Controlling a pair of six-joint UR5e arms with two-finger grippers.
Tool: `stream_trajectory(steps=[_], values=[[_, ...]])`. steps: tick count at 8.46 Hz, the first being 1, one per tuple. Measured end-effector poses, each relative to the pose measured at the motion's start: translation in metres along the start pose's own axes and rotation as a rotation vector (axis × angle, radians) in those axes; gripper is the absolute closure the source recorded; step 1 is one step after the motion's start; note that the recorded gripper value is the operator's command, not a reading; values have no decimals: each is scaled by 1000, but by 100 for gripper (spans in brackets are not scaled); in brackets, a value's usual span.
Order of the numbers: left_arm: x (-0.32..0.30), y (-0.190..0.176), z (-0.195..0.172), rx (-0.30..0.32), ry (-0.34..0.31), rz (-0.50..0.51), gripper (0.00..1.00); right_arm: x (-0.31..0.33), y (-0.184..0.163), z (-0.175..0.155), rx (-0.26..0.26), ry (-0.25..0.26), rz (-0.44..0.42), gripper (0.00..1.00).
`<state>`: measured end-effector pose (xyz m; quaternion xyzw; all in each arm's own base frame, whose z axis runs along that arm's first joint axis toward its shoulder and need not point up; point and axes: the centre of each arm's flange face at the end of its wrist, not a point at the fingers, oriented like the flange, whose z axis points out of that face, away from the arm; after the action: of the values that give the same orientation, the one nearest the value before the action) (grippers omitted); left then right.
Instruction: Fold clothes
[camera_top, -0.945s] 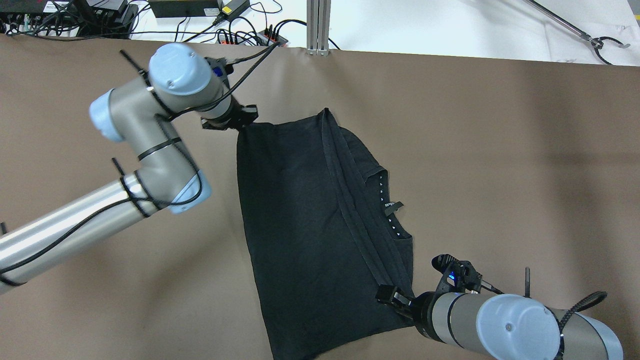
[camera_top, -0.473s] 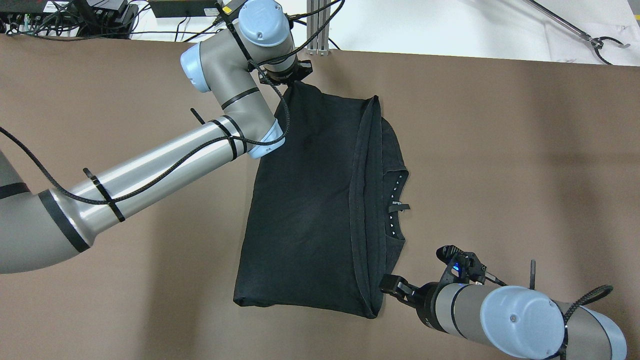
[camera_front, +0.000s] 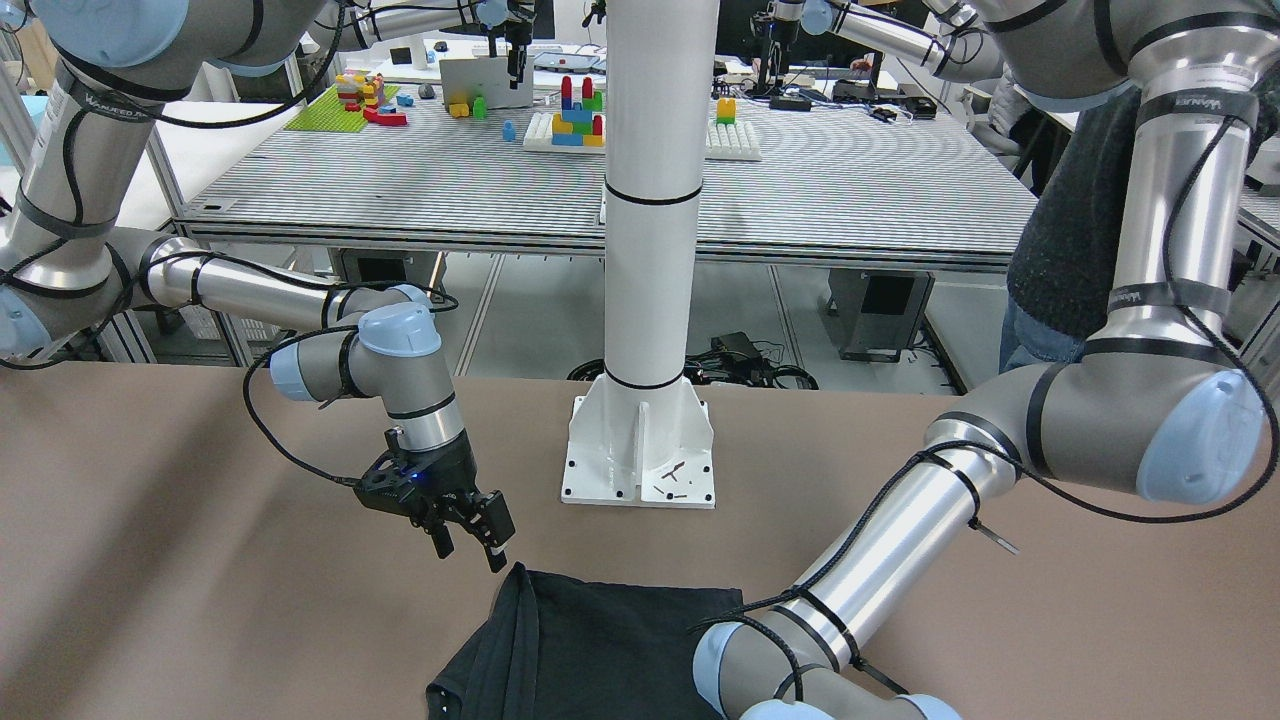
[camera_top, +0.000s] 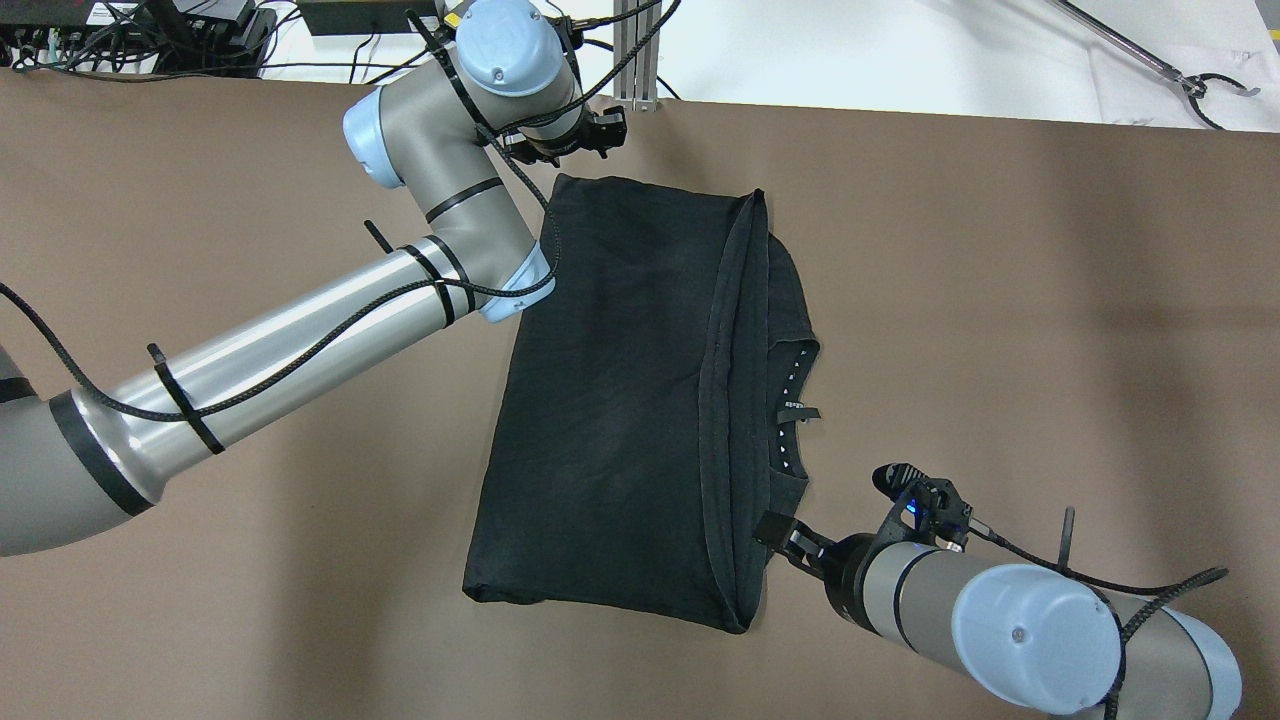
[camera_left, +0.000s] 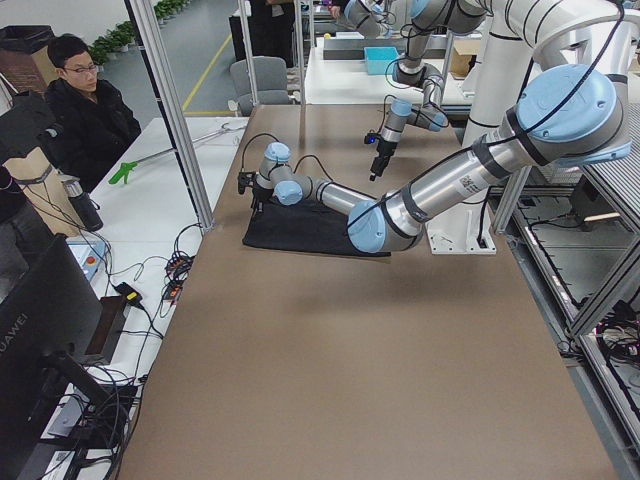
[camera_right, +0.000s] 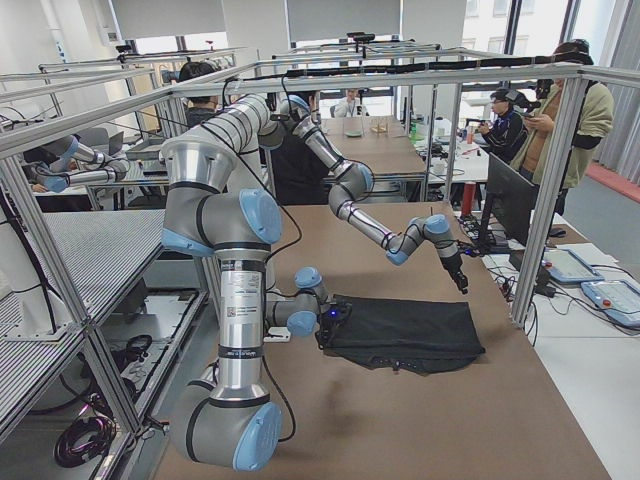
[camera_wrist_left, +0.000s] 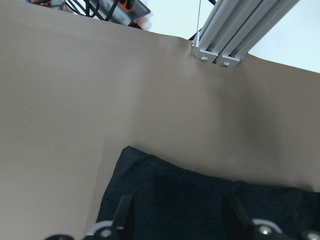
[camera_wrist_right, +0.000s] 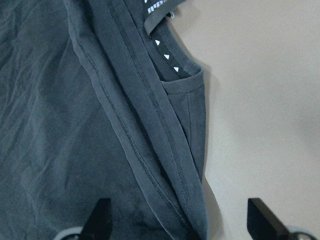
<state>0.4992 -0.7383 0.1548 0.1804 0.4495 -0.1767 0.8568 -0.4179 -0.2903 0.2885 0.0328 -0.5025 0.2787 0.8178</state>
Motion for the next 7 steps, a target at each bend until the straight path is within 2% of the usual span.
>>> stream_trajectory(steps=[2,4,7], values=[[-39,14,-14,22,37,14,6,-24,0,4,39,-1,43,12],[-80,32,-32,38,68,21,6,-45,8,15,68,26,144,21],[-90,42,-40,56,80,13,6,-38,31,42,81,77,181,24]])
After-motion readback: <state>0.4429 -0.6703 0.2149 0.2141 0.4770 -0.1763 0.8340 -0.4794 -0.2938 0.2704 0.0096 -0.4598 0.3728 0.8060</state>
